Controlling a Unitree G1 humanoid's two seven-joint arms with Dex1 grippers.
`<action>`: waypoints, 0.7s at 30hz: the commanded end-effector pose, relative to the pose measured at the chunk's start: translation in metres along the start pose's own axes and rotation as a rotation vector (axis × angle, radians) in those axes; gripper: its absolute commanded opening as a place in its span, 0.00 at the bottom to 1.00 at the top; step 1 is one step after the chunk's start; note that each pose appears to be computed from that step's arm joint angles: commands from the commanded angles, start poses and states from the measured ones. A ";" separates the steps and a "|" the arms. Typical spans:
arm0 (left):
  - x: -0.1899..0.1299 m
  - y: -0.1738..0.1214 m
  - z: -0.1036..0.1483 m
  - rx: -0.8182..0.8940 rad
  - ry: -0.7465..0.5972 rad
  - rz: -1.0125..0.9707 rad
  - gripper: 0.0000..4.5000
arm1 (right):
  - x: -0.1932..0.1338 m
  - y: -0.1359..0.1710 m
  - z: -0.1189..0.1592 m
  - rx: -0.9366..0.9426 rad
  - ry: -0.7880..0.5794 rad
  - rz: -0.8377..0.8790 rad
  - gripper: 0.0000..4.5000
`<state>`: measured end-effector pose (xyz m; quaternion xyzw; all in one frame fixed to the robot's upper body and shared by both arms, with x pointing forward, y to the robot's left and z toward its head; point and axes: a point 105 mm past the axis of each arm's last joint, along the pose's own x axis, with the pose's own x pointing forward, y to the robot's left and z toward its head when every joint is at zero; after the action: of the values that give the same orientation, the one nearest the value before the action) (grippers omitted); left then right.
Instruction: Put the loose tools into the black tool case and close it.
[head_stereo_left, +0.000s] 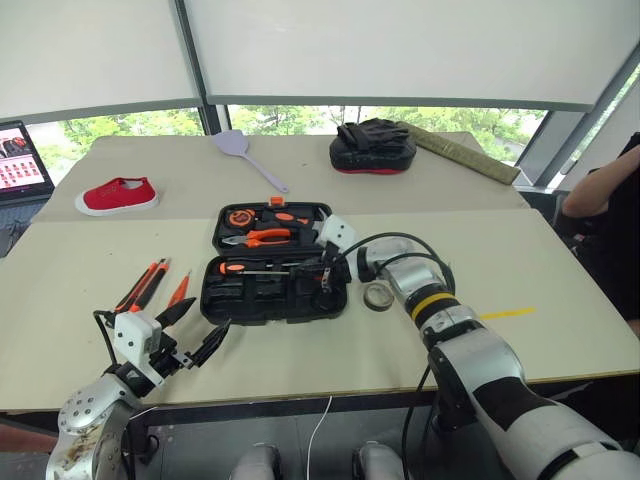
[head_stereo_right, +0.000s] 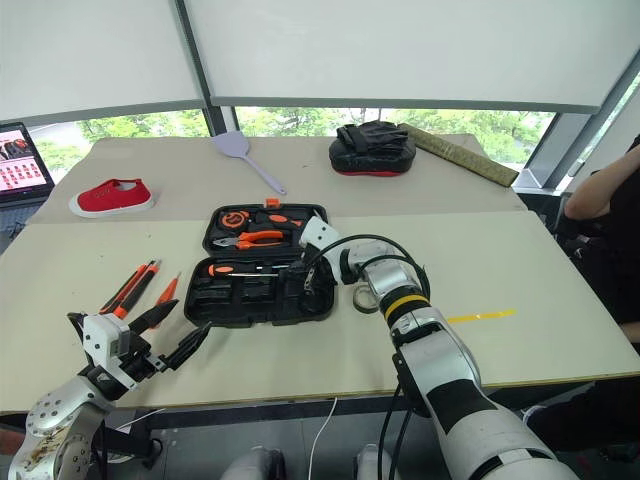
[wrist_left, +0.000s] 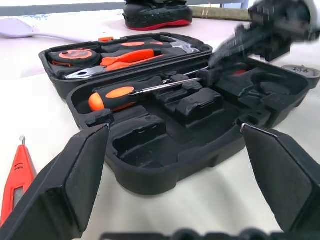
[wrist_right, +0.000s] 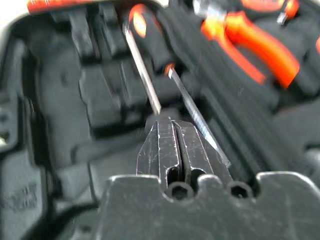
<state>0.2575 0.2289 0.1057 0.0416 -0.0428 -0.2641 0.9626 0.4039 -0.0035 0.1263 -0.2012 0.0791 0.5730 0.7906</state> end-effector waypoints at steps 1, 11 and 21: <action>-0.002 -0.003 0.013 -0.001 -0.041 -0.001 1.00 | 0.012 0.010 -0.004 -0.046 0.040 0.030 0.01; -0.007 0.004 0.020 -0.045 -0.040 0.019 1.00 | 0.029 0.016 -0.008 -0.021 0.138 0.020 0.01; -0.059 0.041 0.031 -0.049 -0.047 0.198 1.00 | -0.044 0.002 0.060 -0.079 -0.320 0.013 0.25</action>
<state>0.2341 0.2699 0.1237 -0.0050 -0.0404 -0.2044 0.9780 0.3901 -0.0012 0.1688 -0.1490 -0.0174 0.6010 0.7850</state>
